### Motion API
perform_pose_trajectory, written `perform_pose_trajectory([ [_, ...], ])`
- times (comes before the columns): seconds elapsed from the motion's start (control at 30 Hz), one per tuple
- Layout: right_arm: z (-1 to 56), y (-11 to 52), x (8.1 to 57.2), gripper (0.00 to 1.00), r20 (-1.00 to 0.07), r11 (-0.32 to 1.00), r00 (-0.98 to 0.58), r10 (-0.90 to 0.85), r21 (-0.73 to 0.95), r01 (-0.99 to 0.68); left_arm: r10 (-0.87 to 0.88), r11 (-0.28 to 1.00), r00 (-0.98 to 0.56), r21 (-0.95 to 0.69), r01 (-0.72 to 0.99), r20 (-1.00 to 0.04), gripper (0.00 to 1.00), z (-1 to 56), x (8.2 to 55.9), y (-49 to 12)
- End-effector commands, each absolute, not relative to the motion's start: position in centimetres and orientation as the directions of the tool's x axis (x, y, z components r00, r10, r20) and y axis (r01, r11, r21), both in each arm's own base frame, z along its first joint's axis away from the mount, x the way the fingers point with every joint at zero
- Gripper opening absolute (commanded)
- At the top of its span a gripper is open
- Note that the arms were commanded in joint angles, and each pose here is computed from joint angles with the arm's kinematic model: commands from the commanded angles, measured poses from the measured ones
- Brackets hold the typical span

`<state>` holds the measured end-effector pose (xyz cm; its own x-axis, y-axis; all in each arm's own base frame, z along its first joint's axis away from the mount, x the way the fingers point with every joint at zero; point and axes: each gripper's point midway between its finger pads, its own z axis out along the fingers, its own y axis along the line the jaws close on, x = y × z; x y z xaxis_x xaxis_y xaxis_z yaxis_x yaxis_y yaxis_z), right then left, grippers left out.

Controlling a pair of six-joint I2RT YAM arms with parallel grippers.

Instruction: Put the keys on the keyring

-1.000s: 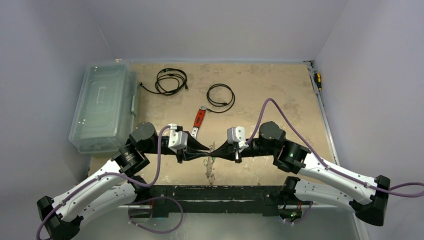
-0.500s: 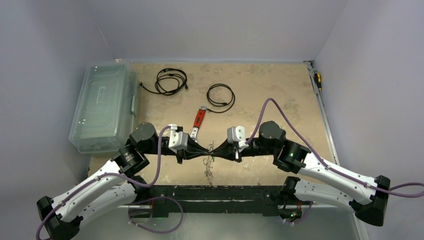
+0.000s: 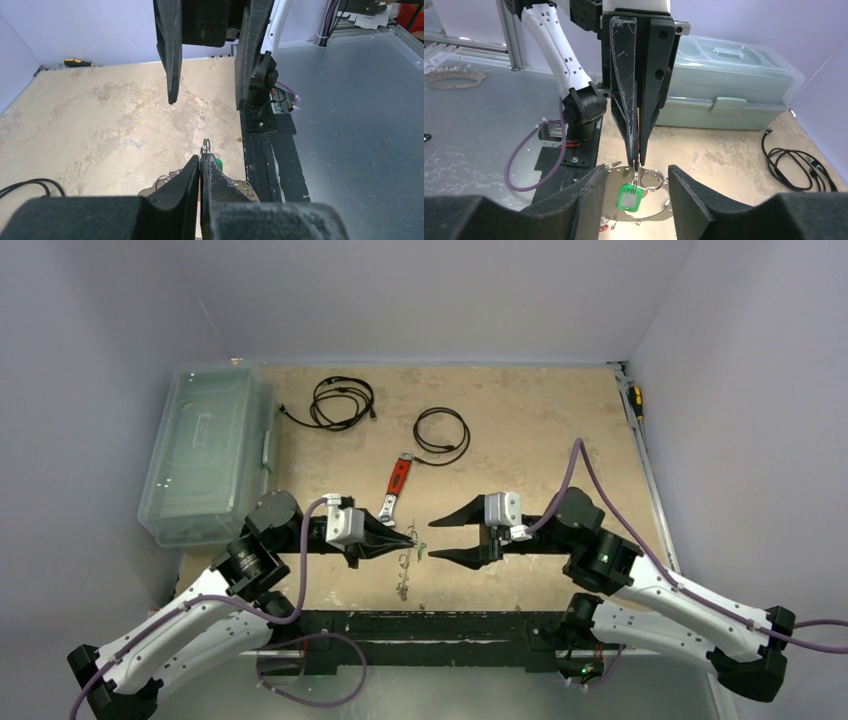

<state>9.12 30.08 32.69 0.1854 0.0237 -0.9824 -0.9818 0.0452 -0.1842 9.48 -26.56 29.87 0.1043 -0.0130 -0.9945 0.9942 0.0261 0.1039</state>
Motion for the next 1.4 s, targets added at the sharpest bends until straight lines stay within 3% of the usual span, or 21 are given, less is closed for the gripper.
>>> perform_pose_trajectory([
  [0.0,33.4,30.4,9.5,0.48,-0.982,0.066,0.182,0.045,-0.178,-0.982,-0.063,0.017,0.160,0.159,0.987,-0.985,0.00,31.9,9.2,-26.5],
  [0.33,32.4,31.3,9.9,0.42,-0.986,0.051,0.169,0.010,-0.169,-0.984,-0.069,0.018,0.168,0.167,0.986,-0.983,0.00,32.1,9.0,-26.3],
  [0.7,31.7,31.6,10.0,0.18,-0.989,0.040,0.150,-0.007,-0.151,-0.988,-0.076,0.025,0.176,0.175,0.984,-0.981,0.00,32.4,8.9,-26.1],
  [1.37,30.4,31.8,9.8,0.17,-0.994,0.033,0.110,-0.003,-0.110,-0.993,-0.075,0.061,0.187,0.183,0.981,-0.979,0.00,32.7,9.4,-25.8],
])
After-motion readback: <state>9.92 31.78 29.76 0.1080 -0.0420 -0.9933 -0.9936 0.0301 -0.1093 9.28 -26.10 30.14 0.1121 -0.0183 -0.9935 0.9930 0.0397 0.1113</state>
